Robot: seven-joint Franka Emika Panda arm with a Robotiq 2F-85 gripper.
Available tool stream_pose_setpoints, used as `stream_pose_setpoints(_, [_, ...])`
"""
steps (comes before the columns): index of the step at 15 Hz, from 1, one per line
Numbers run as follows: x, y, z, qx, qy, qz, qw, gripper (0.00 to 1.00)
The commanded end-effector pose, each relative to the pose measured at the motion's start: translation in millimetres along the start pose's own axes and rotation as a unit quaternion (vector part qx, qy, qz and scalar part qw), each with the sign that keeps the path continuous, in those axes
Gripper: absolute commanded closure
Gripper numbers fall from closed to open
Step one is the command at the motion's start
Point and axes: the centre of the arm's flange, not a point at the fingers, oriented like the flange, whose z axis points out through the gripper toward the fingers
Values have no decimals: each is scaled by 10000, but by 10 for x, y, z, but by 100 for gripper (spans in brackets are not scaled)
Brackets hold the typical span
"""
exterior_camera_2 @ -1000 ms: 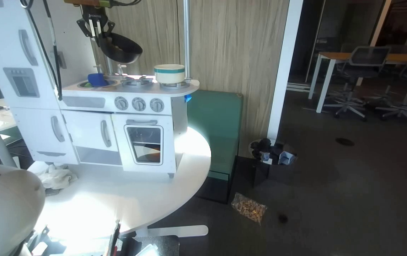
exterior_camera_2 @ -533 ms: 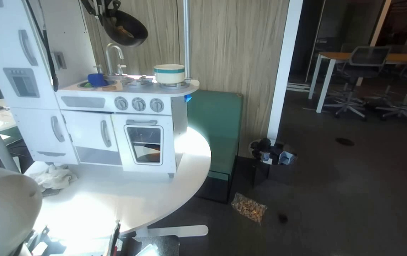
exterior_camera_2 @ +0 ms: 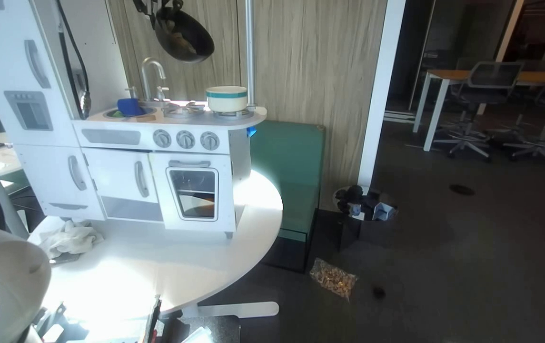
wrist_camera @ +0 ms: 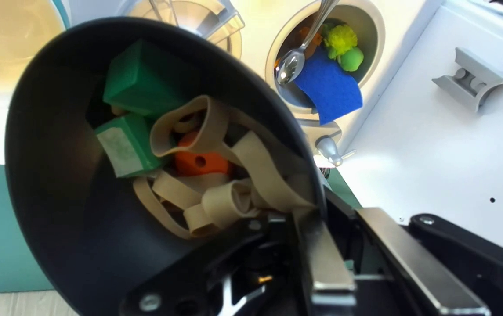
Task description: Pick the black bowl and pour all its contents into the white bowl, pick up the silver spoon from the sink and mix the contents of the white bowl
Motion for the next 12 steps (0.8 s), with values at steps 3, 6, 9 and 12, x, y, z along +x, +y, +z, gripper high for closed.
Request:
stream_pose_setpoints(3, [-111,315,-11,666,272,-110,9973,97])
stream_pose_setpoints(6, [-143,428,4,978,369,-147,9944,97])
stream_pose_setpoints(9, [-177,530,-6,1239,503,-213,9908,97])
stream_pose_setpoints(12, [-258,690,-58,1404,635,-149,9879,97])
